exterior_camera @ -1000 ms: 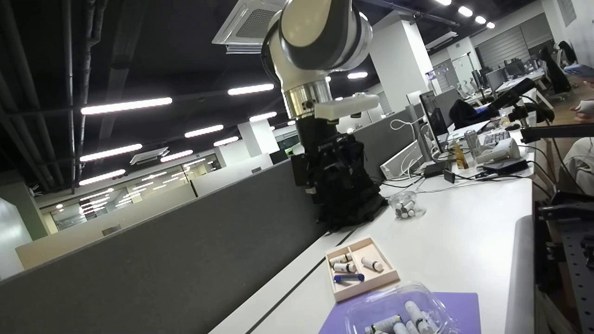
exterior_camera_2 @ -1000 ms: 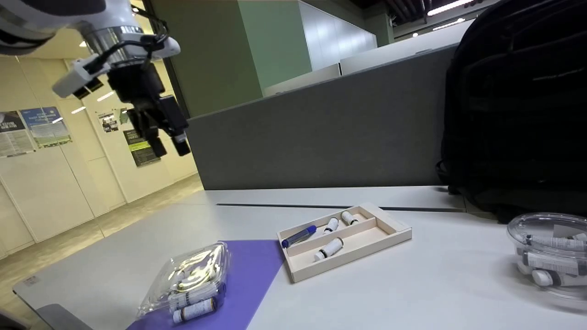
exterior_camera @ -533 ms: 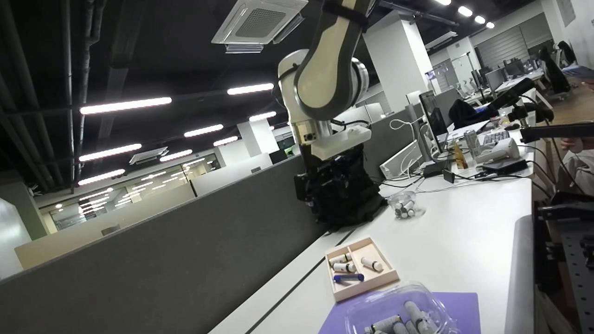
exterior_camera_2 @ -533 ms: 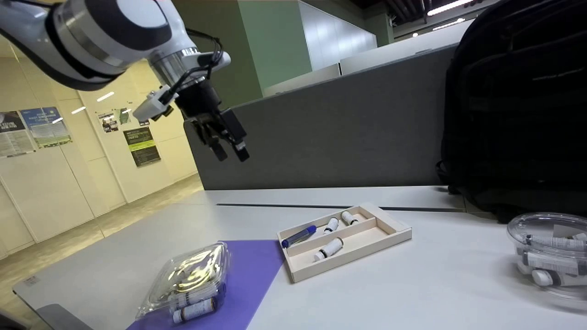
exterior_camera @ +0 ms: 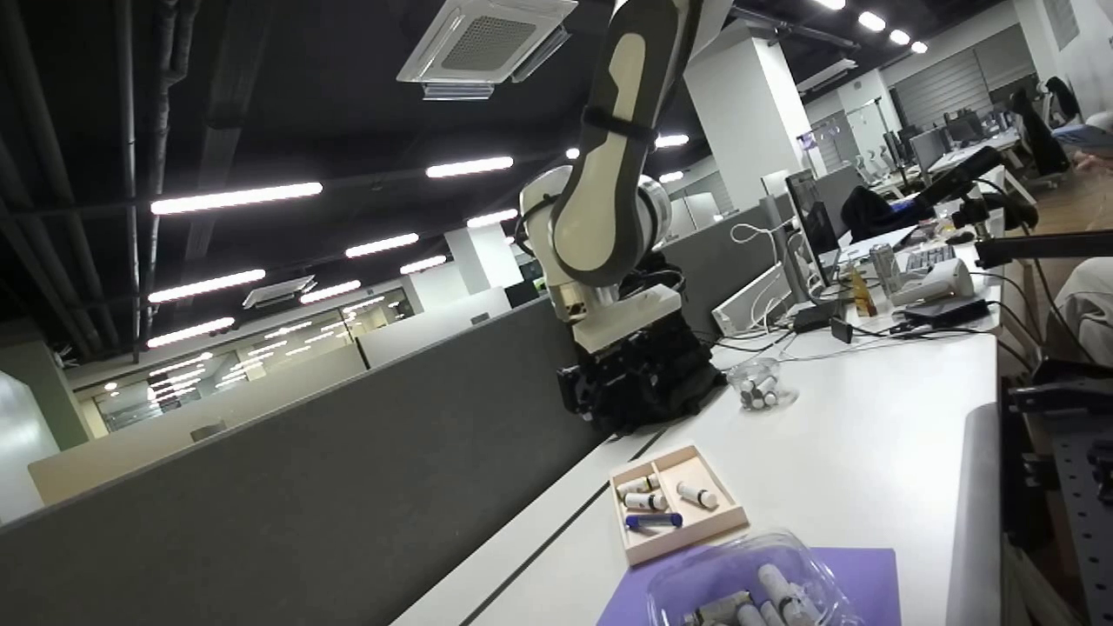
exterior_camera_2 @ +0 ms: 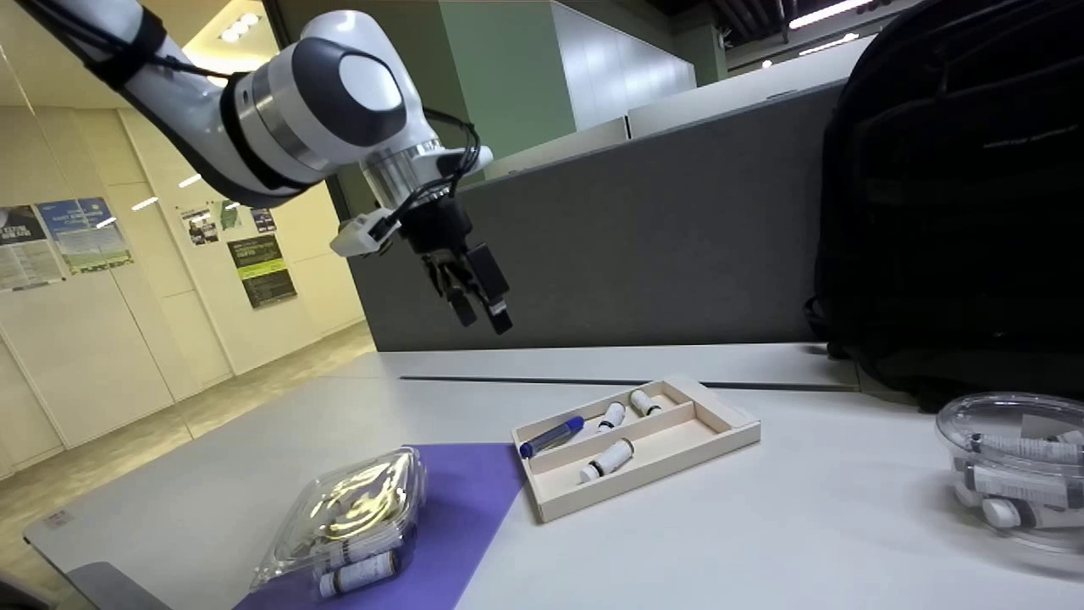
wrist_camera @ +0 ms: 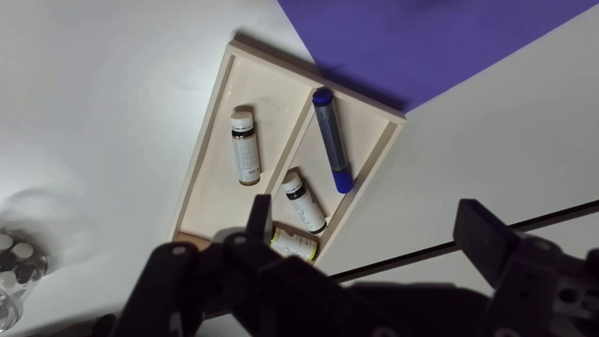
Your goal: Pick the marker from the box and put it on the table
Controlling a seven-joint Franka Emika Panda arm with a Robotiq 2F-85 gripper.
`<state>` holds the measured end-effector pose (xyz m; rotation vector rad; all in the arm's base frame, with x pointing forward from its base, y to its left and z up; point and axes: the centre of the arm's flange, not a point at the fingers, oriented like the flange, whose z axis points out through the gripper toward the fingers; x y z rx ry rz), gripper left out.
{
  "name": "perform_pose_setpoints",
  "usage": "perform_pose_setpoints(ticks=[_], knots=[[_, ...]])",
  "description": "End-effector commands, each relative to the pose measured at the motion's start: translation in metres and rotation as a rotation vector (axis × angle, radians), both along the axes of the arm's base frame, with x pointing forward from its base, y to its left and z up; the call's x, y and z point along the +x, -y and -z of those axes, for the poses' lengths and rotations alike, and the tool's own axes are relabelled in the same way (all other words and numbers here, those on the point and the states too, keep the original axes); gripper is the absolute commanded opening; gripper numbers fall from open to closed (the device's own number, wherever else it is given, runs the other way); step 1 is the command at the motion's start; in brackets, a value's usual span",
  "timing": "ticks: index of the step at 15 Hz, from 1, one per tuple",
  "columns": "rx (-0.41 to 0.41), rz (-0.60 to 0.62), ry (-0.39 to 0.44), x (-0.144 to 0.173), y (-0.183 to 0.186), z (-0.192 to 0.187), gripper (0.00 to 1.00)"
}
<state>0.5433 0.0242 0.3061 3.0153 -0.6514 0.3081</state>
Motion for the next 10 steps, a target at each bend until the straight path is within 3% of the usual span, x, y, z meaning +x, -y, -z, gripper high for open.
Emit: perform_pose_setpoints(ticks=[1, 4, 10], knots=[[0.0, 0.001, 0.001, 0.001, -0.001, -0.001, 1.0], [-0.016, 0.006, 0.002, 0.007, -0.002, 0.005, 1.0], [0.008, 0.035, -0.035, 0.04, 0.017, 0.05, 1.0]])
